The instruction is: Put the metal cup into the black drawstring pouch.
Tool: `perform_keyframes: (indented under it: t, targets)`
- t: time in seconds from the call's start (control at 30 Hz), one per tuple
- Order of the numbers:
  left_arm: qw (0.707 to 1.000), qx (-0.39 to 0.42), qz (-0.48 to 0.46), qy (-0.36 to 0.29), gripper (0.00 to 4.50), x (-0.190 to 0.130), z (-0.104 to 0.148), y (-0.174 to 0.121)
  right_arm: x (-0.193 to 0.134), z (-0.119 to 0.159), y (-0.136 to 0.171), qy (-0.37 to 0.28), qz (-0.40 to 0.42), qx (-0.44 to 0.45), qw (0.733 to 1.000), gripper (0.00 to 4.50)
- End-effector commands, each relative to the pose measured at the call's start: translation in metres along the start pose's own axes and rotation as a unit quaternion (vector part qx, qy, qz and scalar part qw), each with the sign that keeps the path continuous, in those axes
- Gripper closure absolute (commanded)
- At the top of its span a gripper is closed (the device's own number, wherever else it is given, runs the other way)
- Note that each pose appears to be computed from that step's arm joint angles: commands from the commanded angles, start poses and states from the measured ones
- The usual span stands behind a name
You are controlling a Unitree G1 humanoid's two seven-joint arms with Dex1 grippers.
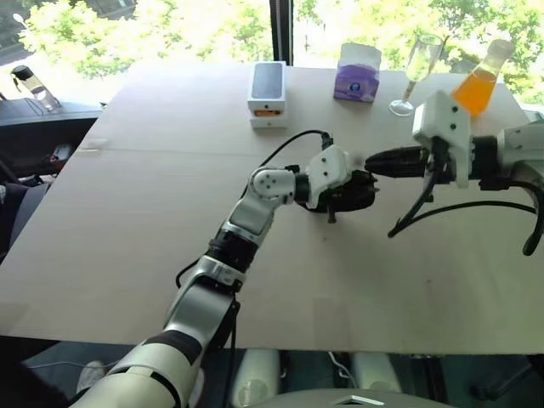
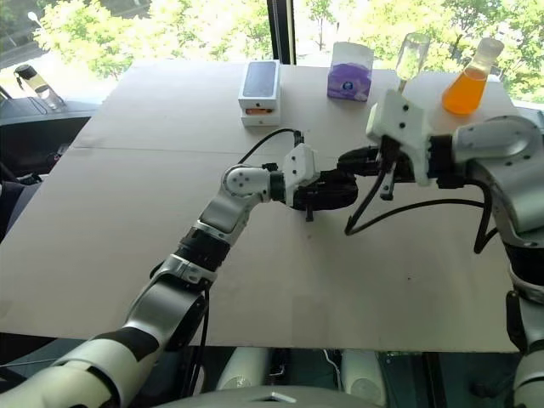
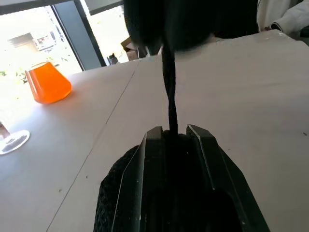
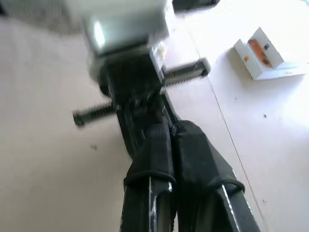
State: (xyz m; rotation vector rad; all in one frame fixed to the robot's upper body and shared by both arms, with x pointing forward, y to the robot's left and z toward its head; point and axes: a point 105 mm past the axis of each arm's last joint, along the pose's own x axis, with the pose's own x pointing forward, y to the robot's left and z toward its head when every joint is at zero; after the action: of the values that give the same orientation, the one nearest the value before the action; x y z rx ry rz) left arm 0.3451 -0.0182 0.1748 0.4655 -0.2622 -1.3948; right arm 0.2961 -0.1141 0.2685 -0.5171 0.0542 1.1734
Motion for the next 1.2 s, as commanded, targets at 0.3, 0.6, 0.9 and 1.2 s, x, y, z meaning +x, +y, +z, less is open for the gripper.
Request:
perform_keyframes:
  t: [0.3, 0.6, 0.9, 1.2]
  targets:
    - [0.999, -0.001, 0.036, 0.014, 4.38, -0.006, -0.008, 0.007, -0.035, 0.082, -0.016, -0.256, -0.029, 0.136, 0.957, 4.50]
    - [0.996, -0.021, 0.048, 0.070, 4.38, -0.022, -0.035, 0.005, -0.084, 0.117, -0.039, -0.413, -0.085, 0.176, 0.890, 4.50]
    - [0.989, -0.027, 0.054, 0.133, 4.38, -0.043, -0.059, 0.010, -0.120, 0.098, -0.056, -0.446, -0.191, 0.207, 0.850, 4.50]
    - [0.992, -0.011, 0.060, 0.112, 4.38, -0.041, -0.048, 0.020, -0.093, 0.037, -0.041, -0.299, -0.241, 0.214, 0.898, 4.50]
